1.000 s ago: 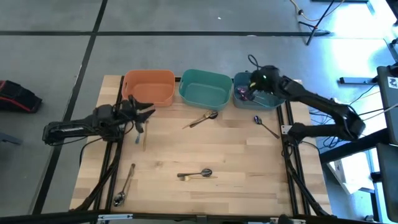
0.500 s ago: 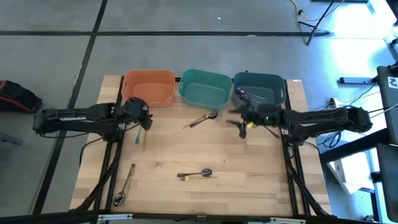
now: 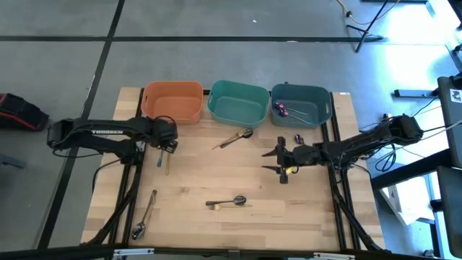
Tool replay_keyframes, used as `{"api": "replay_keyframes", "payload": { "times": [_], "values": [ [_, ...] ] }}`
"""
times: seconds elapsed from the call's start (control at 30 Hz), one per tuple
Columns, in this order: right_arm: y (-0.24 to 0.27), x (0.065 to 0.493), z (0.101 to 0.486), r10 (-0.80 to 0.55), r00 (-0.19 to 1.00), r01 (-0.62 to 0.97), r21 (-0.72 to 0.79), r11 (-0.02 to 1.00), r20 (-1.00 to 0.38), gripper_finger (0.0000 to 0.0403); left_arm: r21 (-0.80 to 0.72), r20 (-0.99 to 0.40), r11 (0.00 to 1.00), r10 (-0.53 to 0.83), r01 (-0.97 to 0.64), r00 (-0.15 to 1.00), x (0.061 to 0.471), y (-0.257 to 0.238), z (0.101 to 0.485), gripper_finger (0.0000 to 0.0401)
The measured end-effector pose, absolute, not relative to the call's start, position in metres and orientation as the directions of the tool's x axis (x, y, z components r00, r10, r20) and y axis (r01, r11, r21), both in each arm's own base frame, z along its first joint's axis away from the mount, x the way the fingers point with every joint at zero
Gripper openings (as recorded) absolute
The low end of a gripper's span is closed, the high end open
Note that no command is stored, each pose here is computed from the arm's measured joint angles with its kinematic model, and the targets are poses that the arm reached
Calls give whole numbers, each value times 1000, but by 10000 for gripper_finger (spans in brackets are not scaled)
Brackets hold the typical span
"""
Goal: Sort silverware by color (type)
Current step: Put the blue spoon into the blue bin
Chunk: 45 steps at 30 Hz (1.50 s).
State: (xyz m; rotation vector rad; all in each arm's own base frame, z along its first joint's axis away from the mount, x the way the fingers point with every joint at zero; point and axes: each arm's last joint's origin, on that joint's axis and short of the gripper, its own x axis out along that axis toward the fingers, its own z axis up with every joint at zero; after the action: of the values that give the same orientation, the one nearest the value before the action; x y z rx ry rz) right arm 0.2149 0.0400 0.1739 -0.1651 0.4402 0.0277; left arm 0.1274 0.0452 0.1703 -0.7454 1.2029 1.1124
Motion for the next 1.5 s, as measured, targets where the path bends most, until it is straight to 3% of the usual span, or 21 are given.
{"api": "replay_keyframes", "payload": {
  "times": [0.3, 0.6, 0.73, 0.93, 1.03, 1.23, 1.43, 1.5],
  "values": [
    [42, 216, 171, 3, 899, -82, -163, 983, -437, 191, 143, -988, 307, 107, -941, -116, 129, 46, 144, 164],
    [42, 216, 171, 3, 900, -96, -190, 977, -436, 191, 144, -988, 289, 97, -946, -121, 130, 46, 134, 159],
    [42, 216, 171, 3, 898, -97, -192, 977, -441, 191, 145, -988, 290, 99, -946, -121, 129, 46, 134, 126],
    [42, 215, 168, 0, 886, -103, -195, 975, -464, 191, 138, -988, 268, 99, -954, -115, 130, 46, 134, 40],
    [42, 215, 168, 0, 885, -103, -195, 975, -466, 191, 153, -985, 242, 119, -958, -127, 129, 46, 134, 10],
    [40, 213, 166, -42, 873, -66, -203, 977, -486, 191, 193, -972, 244, 177, -950, -152, 132, 43, 142, 12],
    [38, 213, 165, -113, 868, 4, -220, 975, -484, 191, 154, -949, 285, 310, -946, -61, 145, 34, 167, 7],
    [38, 214, 167, -117, 876, 14, -218, 976, -467, 191, 118, -926, 336, 377, -934, 19, 155, 27, 178, 7]
  ]
}}
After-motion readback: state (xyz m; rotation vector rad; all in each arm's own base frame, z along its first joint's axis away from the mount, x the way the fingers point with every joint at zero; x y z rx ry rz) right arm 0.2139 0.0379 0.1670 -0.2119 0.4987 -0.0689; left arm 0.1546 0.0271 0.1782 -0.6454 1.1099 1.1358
